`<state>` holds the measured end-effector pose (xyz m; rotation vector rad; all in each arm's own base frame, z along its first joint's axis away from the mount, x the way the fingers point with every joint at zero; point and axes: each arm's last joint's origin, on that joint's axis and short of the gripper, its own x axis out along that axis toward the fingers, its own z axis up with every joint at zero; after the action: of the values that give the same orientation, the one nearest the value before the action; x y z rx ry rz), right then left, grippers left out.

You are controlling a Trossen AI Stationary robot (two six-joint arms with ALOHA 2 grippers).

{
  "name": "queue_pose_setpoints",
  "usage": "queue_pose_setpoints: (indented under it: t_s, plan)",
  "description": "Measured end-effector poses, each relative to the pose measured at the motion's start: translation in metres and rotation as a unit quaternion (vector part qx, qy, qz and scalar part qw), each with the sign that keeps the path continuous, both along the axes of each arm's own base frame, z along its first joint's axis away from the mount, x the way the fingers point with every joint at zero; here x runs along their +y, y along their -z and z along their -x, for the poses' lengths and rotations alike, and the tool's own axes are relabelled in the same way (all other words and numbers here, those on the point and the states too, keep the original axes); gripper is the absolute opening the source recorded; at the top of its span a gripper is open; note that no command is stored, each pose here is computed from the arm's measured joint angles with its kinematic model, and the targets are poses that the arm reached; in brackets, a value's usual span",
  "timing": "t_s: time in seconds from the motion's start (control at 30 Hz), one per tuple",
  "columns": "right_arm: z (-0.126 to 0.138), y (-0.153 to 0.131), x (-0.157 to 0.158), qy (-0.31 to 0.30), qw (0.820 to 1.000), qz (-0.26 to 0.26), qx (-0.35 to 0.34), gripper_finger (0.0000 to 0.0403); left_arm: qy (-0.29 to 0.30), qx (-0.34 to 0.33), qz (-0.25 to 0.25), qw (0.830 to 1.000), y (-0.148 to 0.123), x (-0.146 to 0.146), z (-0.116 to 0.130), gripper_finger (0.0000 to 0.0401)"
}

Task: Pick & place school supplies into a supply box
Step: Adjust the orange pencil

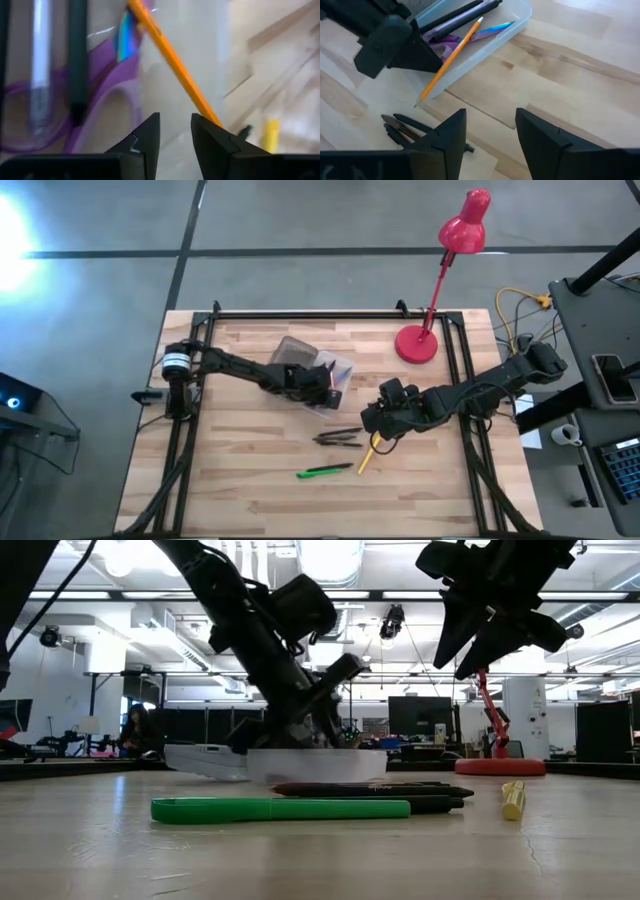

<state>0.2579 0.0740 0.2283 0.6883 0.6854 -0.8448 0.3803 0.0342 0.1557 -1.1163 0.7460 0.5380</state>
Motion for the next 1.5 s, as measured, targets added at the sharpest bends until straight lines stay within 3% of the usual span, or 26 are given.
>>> queue_pose_setpoints:
  t_s: [0.33,0.87,1.23,1.5]
  plan:
    - [0.003,0.002,-0.001,0.002,1.000,0.003,0.017,0.0155,-0.003,0.007,-0.021,1.000,-0.018,0.012,0.001,0.0094]
    - [0.005,0.002,-0.002,0.005,1.000,0.005,0.025,0.0153,0.006,0.034,-0.017,0.999,-0.005,0.014,0.002,0.0094]
    - [0.005,0.002,-0.002,0.005,1.000,0.005,0.026,0.0154,0.017,0.035,-0.038,0.999,-0.005,0.022,0.003,0.0013]
    - [0.006,0.004,-0.002,0.009,1.000,0.004,0.026,0.0153,0.005,0.021,-0.075,0.997,-0.016,0.025,-0.004,0.0015]
